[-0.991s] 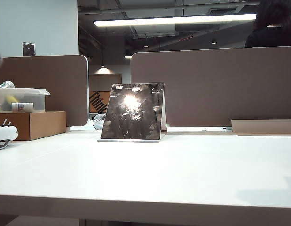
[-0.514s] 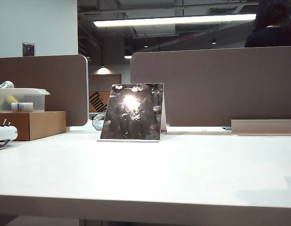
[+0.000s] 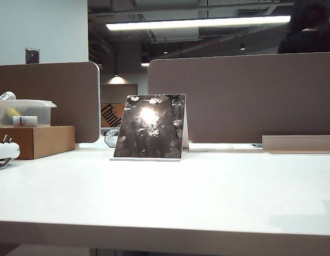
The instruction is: Push the center of the mirror on the table forward to move it for a short distance.
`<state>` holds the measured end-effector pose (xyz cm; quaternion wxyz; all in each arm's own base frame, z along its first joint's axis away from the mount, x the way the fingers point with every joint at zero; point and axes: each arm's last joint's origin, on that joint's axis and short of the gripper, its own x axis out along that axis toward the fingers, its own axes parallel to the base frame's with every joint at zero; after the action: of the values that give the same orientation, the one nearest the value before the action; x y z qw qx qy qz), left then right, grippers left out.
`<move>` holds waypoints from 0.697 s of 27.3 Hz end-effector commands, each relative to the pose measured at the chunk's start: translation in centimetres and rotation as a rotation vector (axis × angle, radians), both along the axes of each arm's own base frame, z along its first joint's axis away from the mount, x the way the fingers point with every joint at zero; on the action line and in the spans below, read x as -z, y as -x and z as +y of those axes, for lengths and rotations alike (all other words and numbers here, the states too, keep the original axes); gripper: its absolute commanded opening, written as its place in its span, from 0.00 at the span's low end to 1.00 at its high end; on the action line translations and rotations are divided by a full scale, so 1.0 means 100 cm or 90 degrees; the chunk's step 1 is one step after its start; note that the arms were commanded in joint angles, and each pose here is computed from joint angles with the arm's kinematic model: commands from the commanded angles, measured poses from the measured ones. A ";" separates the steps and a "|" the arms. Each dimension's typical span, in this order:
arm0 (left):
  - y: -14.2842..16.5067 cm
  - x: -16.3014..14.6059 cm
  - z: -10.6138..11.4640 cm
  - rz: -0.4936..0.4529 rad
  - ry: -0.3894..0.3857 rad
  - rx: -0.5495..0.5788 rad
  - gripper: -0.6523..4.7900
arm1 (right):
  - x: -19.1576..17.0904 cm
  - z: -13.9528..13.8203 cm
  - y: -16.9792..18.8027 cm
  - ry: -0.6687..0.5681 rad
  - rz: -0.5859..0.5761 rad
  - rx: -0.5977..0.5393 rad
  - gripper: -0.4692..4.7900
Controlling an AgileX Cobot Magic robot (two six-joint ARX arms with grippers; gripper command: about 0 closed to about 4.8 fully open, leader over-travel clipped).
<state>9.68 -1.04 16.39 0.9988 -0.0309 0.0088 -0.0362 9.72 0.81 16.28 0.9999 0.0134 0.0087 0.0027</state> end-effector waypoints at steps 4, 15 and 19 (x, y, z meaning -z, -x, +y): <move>-0.001 -0.001 0.006 -0.010 -0.002 -0.038 0.12 | 0.000 0.000 0.000 -0.001 -0.006 0.000 0.08; -0.001 -0.001 0.007 -0.011 -0.017 -0.033 0.12 | 0.000 0.000 0.000 -0.001 -0.006 0.000 0.08; -0.001 -0.002 0.007 -0.014 -0.037 -0.033 0.12 | 0.000 0.000 0.000 -0.001 -0.006 0.000 0.08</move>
<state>9.73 -0.37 16.41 0.9999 -0.0073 0.0065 -0.0097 9.72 0.81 16.28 0.9999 0.0134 0.0087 0.0027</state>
